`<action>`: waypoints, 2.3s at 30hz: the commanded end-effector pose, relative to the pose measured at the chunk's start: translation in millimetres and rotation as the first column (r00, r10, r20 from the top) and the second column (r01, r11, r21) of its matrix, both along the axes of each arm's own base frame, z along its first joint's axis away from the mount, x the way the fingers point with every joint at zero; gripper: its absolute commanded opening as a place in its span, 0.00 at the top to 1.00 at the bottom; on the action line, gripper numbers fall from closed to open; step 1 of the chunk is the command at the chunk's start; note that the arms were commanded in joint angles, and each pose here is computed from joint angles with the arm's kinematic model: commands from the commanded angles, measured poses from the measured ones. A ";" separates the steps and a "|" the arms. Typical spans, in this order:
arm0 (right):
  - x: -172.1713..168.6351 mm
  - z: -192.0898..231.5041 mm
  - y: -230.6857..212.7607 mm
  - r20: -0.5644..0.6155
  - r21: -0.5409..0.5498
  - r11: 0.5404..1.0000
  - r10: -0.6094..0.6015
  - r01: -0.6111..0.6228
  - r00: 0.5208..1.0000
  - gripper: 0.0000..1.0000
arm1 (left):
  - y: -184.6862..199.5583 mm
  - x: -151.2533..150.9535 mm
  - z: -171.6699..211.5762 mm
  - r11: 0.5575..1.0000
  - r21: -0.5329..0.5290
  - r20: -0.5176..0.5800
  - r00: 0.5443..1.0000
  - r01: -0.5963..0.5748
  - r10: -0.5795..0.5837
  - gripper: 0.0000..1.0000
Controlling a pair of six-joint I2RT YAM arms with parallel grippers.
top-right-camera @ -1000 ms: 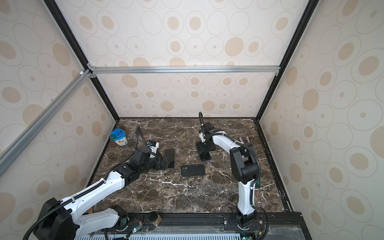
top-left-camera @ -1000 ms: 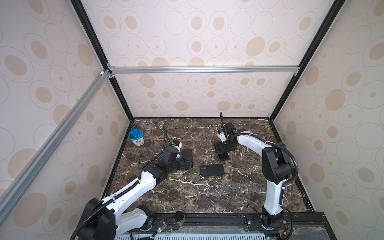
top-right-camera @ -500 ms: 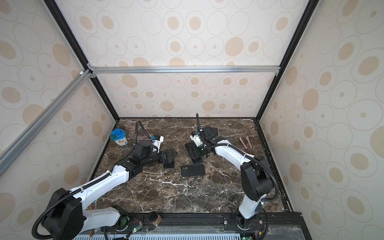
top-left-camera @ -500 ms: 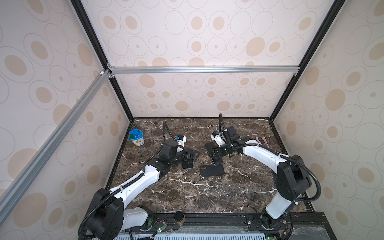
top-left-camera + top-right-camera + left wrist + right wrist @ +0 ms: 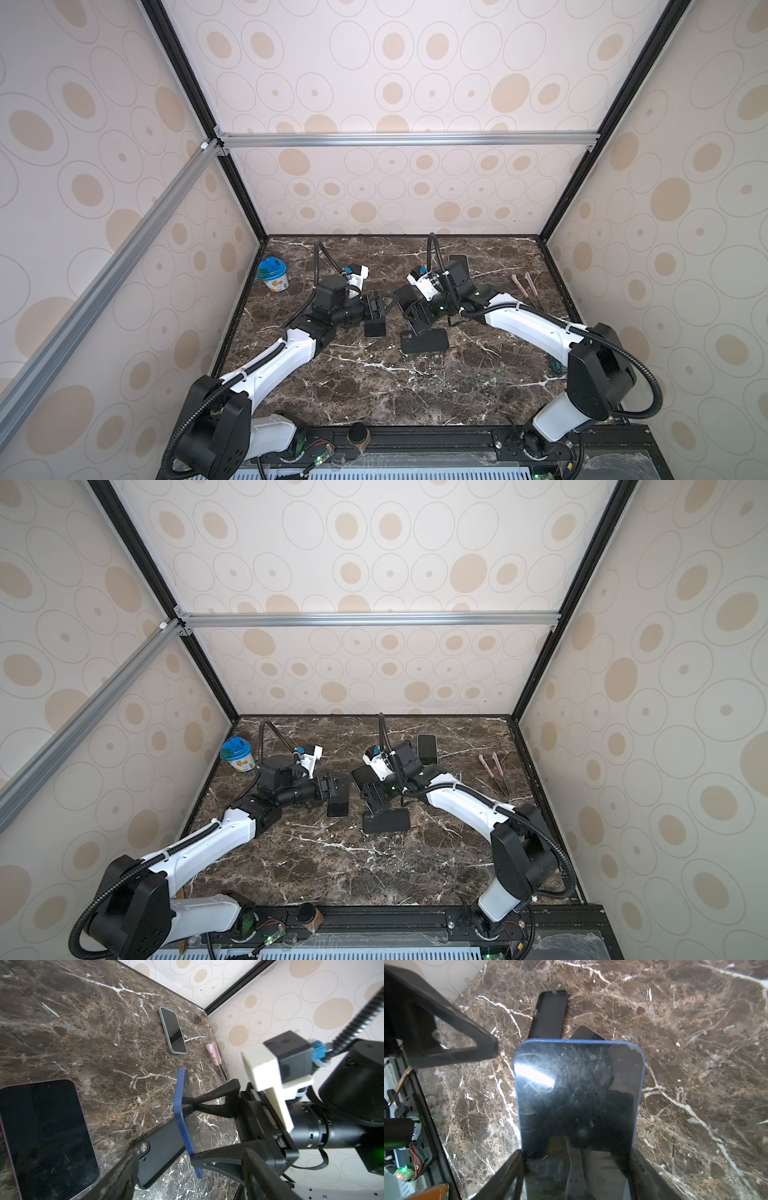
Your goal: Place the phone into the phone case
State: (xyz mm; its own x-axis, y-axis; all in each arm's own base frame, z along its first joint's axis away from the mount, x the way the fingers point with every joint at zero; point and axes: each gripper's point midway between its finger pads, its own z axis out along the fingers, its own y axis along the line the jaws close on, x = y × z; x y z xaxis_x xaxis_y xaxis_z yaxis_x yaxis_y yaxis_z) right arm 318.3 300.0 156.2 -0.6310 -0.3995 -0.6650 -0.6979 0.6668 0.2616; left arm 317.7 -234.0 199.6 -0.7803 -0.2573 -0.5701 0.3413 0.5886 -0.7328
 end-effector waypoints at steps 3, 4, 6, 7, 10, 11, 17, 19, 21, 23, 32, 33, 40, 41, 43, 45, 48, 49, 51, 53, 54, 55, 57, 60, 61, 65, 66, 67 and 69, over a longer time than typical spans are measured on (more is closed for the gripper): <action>-7.1 31.5 14.9 0.101 0.061 0.997 0.043 -0.049 0.994 1.00 | 2.5 3.7 9.9 0.998 -0.060 0.001 1.000 -0.009 0.009 0.27; -9.3 32.1 16.4 0.106 0.059 0.997 0.051 -0.057 0.993 1.00 | 1.5 3.8 10.9 0.998 -0.069 -0.001 1.000 -0.004 0.004 0.27; -12.9 33.7 19.5 0.111 0.060 0.996 0.064 -0.071 0.992 1.00 | -0.3 3.5 12.9 0.997 -0.078 0.000 1.000 0.008 -0.008 0.32; -13.3 34.4 20.4 0.114 0.060 0.996 0.065 -0.072 0.991 1.00 | -0.1 4.2 13.3 0.997 -0.078 -0.003 1.000 0.007 -0.007 0.35; -14.2 35.2 23.3 0.112 0.072 0.994 0.070 -0.078 0.991 1.00 | -0.5 4.1 12.8 0.997 -0.081 -0.010 1.000 0.012 -0.013 0.39; -14.8 35.8 24.5 0.113 0.075 0.994 0.074 -0.083 0.991 1.00 | -0.9 3.7 12.7 0.997 -0.082 -0.012 1.000 0.016 -0.017 0.41; -18.0 37.5 30.9 0.124 0.077 0.991 0.100 -0.110 0.987 1.00 | -1.7 3.2 13.3 0.995 -0.093 -0.019 1.000 0.022 -0.024 0.56; -19.3 37.6 32.2 0.122 0.078 0.990 0.109 -0.119 0.986 1.00 | -3.3 2.9 14.3 0.994 -0.102 -0.022 0.999 0.032 -0.035 0.64; -21.3 37.5 33.6 0.120 0.078 0.989 0.120 -0.130 0.986 1.00 | -5.3 3.1 15.2 0.993 -0.109 -0.027 0.999 0.042 -0.046 0.67; -23.5 36.3 34.0 0.117 0.074 0.987 0.130 -0.140 0.985 1.00 | -6.0 3.1 15.7 0.992 -0.114 -0.027 0.998 0.046 -0.049 0.68; -29.6 30.1 35.5 0.116 0.035 0.985 0.162 -0.167 0.980 1.00 | -8.9 3.3 17.0 0.990 -0.128 -0.031 0.997 0.062 -0.067 0.81; -30.2 29.8 35.3 0.116 0.031 0.985 0.164 -0.169 0.980 1.00 | -8.8 3.0 16.6 0.990 -0.128 -0.032 0.997 0.064 -0.068 0.82; -29.8 30.0 34.3 0.119 0.021 0.987 0.159 -0.162 0.980 0.92 | -6.5 3.4 20.6 0.990 -0.130 -0.015 0.998 0.054 -0.056 0.96; -29.7 30.5 34.1 0.116 0.022 0.987 0.156 -0.160 0.981 0.88 | -6.4 3.3 21.5 0.990 -0.132 -0.013 0.998 0.054 -0.056 0.98; -30.3 31.8 33.7 0.110 0.029 0.988 0.149 -0.153 0.983 0.78 | -6.5 3.0 22.8 0.990 -0.134 -0.010 0.998 0.055 -0.057 1.00; -31.6 33.5 33.2 0.103 0.037 0.988 0.143 -0.148 0.984 0.64 | -6.6 5.0 30.4 0.988 -0.146 0.023 0.998 0.058 -0.055 1.00; -34.0 35.2 31.8 0.085 0.048 0.990 0.132 -0.136 0.988 0.39 | -6.3 5.4 34.8 0.986 -0.155 0.041 0.998 0.059 -0.053 1.00; -35.1 35.6 31.5 0.077 0.050 0.990 0.127 -0.131 0.989 0.32 | -6.1 5.8 36.8 0.985 -0.161 0.048 0.997 0.059 -0.052 1.00; -37.8 37.9 30.6 0.068 0.057 0.990 0.128 -0.132 0.989 0.22 | -6.8 6.4 42.4 0.982 -0.176 0.063 0.997 0.063 -0.053 1.00; -40.6 41.0 29.8 0.062 0.062 0.989 0.132 -0.136 0.989 0.14 | -7.8 7.4 47.6 0.979 -0.192 0.078 0.996 0.068 -0.054 1.00; -41.9 42.1 29.3 0.062 0.062 0.988 0.134 -0.138 0.989 0.11 | -8.1 7.9 49.5 0.978 -0.199 0.083 0.995 0.070 -0.055 1.00; -43.3 43.1 28.2 0.062 0.062 0.988 0.136 -0.140 0.989 0.09 | -8.7 7.9 50.7 0.976 -0.205 0.086 0.995 0.075 -0.058 1.00; -44.7 45.9 25.9 0.066 0.060 0.989 0.134 -0.138 0.989 0.06 | -10.0 8.0 51.7 0.974 -0.210 0.088 0.994 0.084 -0.067 1.00; -47.8 52.8 21.5 0.072 0.064 0.989 0.127 -0.132 0.989 0.04 | -10.5 8.4 51.3 0.974 -0.206 0.096 0.993 0.090 -0.071 1.00; -49.4 55.8 19.5 0.070 0.068 0.990 0.118 -0.122 0.991 0.04 | -10.2 8.5 52.0 0.975 -0.204 0.103 0.992 0.090 -0.070 1.00; -50.3 64.6 6.1 0.070 0.085 0.996 0.032 -0.038 0.997 0.02 | -4.1 9.5 59.5 0.978 -0.199 0.158 0.987 0.068 -0.037 1.00; -50.2 66.5 1.3 0.066 0.090 0.996 0.004 -0.010 0.998 0.01 | -2.1 9.3 65.3 0.977 -0.204 0.186 0.982 0.064 -0.025 1.00; -51.2 68.8 -1.9 0.057 0.103 0.995 -0.015 0.009 0.998 0.02 | -1.1 8.7 69.6 0.976 -0.209 0.208 0.978 0.063 -0.019 1.00; -53.1 75.3 -8.9 0.023 0.158 0.986 -0.056 0.051 0.998 0.03 | 2.3 8.6 79.3 0.974 -0.221 0.252 0.968 0.055 0.002 1.00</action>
